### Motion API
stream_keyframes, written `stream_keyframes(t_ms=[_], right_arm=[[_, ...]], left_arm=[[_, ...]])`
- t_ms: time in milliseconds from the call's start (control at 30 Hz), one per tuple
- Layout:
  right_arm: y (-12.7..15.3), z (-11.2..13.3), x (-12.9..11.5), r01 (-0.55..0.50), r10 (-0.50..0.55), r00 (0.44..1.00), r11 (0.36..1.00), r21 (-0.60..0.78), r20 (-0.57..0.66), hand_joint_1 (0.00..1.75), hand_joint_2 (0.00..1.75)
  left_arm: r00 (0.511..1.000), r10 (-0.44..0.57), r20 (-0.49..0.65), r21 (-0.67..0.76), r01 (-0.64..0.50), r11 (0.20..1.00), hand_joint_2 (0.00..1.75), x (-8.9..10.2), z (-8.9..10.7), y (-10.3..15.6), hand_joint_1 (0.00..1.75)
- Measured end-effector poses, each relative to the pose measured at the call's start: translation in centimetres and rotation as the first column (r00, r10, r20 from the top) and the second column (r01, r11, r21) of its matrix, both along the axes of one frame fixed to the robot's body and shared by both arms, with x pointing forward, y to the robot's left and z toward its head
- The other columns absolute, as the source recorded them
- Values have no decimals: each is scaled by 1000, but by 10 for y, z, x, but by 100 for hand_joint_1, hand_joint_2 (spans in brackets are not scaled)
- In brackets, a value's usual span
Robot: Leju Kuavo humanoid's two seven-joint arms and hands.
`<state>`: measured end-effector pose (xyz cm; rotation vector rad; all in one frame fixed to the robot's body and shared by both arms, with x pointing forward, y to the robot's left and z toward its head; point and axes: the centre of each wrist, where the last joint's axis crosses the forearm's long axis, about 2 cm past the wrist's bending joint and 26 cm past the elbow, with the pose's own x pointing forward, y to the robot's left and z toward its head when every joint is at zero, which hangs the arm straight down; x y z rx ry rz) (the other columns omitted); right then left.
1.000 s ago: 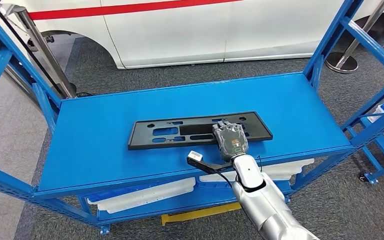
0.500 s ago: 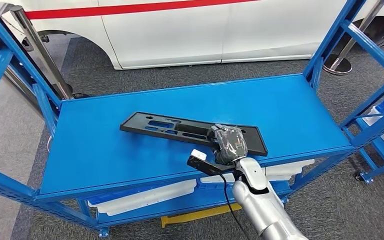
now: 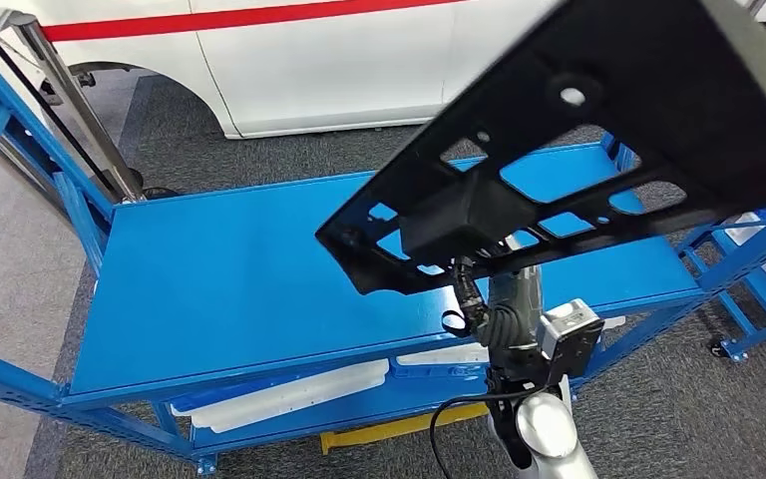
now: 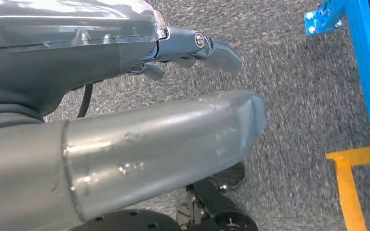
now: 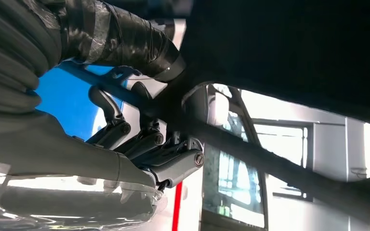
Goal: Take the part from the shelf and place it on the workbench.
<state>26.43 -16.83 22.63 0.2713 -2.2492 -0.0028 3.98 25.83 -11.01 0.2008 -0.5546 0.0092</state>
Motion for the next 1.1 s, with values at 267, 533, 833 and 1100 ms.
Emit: stream_keyframes(t_ms=[267, 533, 833, 1100], right_arm=[[-7, -8, -12, 25, -25, 1000, 999, 21, -15, 171, 175], [-11, -22, -22, 57, -56, 998, 998, 7, -41, 171, 175], [-14, -30, -28, 63, -64, 996, 998, -5, -61, 171, 175], [-14, -32, -29, 35, -35, 998, 999, -4, -54, 171, 175]], left_arm=[[1000, 2, 10, -4, -2, 1000, 175, 0, 0, -1, 0], [999, 21, 27, -4, -21, 1000, 175, 1, 0, -1, 0], [999, 35, 28, -9, -34, 999, 175, 1, 0, -3, 0], [999, 44, 20, -10, -44, 999, 175, 2, 0, -3, 0]])
